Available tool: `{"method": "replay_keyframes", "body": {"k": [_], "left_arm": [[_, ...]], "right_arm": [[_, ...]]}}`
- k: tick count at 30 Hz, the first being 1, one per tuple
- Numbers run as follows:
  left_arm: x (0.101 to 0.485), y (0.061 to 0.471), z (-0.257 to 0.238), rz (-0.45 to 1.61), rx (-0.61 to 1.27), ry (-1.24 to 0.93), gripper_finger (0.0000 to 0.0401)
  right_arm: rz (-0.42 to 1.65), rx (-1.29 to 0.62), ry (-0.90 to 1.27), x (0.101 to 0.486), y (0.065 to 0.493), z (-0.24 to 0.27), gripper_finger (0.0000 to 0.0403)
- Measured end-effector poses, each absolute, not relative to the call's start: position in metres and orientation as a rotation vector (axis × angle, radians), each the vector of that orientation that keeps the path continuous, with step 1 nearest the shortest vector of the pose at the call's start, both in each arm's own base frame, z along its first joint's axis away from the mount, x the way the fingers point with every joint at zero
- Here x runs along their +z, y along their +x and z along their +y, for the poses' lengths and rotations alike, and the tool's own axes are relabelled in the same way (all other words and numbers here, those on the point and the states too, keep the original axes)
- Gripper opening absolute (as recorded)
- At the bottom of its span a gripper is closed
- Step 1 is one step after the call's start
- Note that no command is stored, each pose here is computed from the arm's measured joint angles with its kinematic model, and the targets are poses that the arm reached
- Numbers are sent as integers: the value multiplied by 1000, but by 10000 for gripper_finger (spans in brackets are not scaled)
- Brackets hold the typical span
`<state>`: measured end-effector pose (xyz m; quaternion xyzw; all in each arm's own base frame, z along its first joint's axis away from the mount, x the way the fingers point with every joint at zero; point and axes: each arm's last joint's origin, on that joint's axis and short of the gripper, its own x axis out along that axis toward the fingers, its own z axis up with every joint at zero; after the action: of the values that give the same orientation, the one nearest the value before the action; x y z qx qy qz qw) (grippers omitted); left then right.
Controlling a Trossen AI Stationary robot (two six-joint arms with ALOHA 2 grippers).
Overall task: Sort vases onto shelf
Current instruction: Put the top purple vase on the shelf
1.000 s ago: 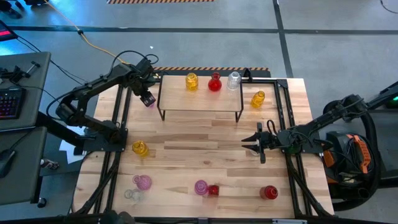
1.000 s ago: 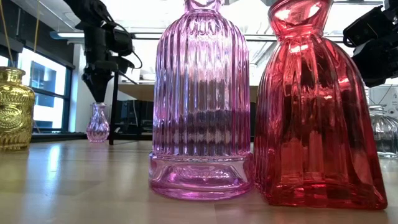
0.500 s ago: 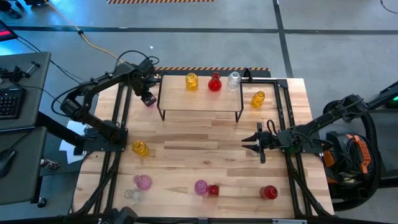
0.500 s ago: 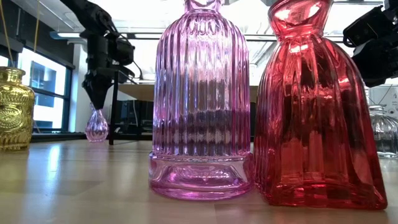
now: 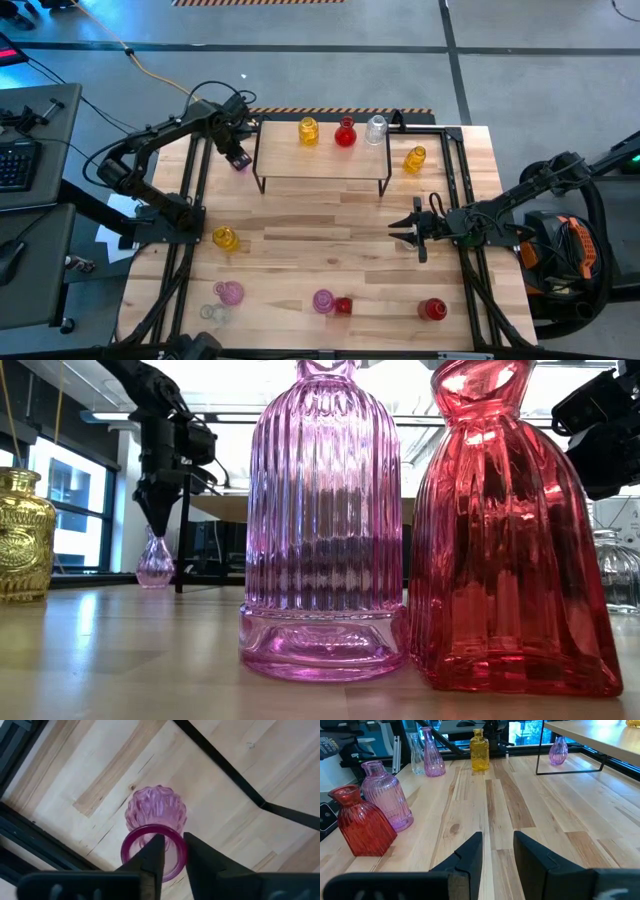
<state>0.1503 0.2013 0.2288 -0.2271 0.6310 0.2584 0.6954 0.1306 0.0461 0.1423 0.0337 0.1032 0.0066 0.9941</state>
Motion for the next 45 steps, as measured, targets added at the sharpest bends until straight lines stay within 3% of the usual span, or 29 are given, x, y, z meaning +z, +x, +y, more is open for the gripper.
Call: {"method": "replay_keyframes", "body": {"k": [6,24,45], "left_arm": [[230,150,202,1406,587,-496,14],[239,140,189,1472,615,-517,14],[308,120,130,1354,719,-285,15]], "right_arm": [[206,13,68,142,131,46,94],[207,13,68,142,131,46,94],[207,13,68,142,131,46,94]]}}
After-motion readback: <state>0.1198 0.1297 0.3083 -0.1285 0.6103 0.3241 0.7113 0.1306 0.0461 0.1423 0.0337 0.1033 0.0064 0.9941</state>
